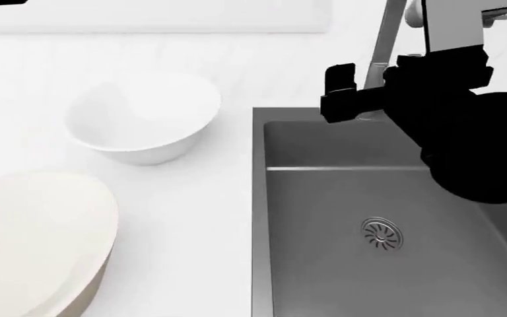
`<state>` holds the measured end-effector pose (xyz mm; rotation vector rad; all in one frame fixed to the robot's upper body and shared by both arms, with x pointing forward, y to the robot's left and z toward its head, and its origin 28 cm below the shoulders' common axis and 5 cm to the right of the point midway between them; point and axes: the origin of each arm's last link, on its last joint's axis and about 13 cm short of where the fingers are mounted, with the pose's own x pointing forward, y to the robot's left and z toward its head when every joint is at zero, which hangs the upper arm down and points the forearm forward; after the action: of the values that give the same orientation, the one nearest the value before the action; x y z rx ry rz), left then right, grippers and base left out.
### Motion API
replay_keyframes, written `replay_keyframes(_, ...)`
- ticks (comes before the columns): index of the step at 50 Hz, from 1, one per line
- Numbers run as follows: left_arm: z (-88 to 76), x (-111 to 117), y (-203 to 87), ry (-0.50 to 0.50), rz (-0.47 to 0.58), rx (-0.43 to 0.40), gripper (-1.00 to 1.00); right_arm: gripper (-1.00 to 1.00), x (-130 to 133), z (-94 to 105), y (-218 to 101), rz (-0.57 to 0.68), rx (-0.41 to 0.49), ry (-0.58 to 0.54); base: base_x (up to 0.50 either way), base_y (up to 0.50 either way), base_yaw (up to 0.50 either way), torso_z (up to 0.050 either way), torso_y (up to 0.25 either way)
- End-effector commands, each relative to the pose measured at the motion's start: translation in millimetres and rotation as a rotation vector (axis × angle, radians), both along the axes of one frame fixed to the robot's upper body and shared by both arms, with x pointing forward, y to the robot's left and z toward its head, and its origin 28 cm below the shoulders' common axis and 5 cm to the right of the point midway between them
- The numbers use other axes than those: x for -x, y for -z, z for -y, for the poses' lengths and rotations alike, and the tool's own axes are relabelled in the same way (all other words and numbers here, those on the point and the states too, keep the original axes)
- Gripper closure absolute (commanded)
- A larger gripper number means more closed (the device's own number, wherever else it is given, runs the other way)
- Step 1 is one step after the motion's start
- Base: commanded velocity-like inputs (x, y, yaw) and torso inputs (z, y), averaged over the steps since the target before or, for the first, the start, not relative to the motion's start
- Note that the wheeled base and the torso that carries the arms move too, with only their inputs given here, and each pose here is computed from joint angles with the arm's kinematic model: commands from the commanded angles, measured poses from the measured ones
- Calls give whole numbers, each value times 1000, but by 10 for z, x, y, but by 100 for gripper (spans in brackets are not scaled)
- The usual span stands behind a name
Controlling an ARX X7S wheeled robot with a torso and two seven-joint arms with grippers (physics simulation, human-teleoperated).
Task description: Stack the bowls in the sink.
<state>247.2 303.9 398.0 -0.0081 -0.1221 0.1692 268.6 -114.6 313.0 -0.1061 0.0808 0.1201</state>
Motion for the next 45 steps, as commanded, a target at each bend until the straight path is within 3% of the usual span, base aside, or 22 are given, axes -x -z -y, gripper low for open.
replay_keyframes(1, -21, 24, 2, -6, 0, 3, -100, -100, -16, -196, 39, -67, -53, -122, 0, 0, 0, 0, 0)
replay_keyframes(2, -25, 24, 5, -7, -1, 3, -100, -100, -4, -227, 19, -62, -86, -146, 0, 0, 0, 0, 0)
replay_keyframes(8, -25, 32, 6, -7, -4, 3, -100, -100, 84, -397, -80, -52, -77, -232, 0, 0, 0, 0, 0)
replay_keyframes(15, -37, 28, 10, -11, -3, 8, -100, -100, 187, -525, -51, -126, -98, -350, 0, 0, 0, 0, 0)
replay_keyframes(23, -38, 35, 1, -12, -3, 7, -100, -100, 367, -640, -237, -223, -108, -448, 0, 0, 0, 0, 0)
replay_keyframes(32, -60, 60, -34, -20, 3, 11, -100, -100, 584, -670, -686, -225, -116, -434, 0, 0, 0, 0, 0)
replay_keyframes(37, -62, 58, -28, -19, 2, 9, -100, -100, 642, -721, -723, -290, -98, -470, 0, 0, 0, 0, 0)
replay_keyframes(40, -68, 69, -33, -20, 2, 10, -100, -100, 672, -763, -753, -305, -134, -483, 0, 0, 0, 0, 0)
replay_keyframes(45, -116, 111, -43, -33, -1, 8, -100, -100, 667, -852, -762, -321, -95, -517, 0, 0, 0, 0, 0)
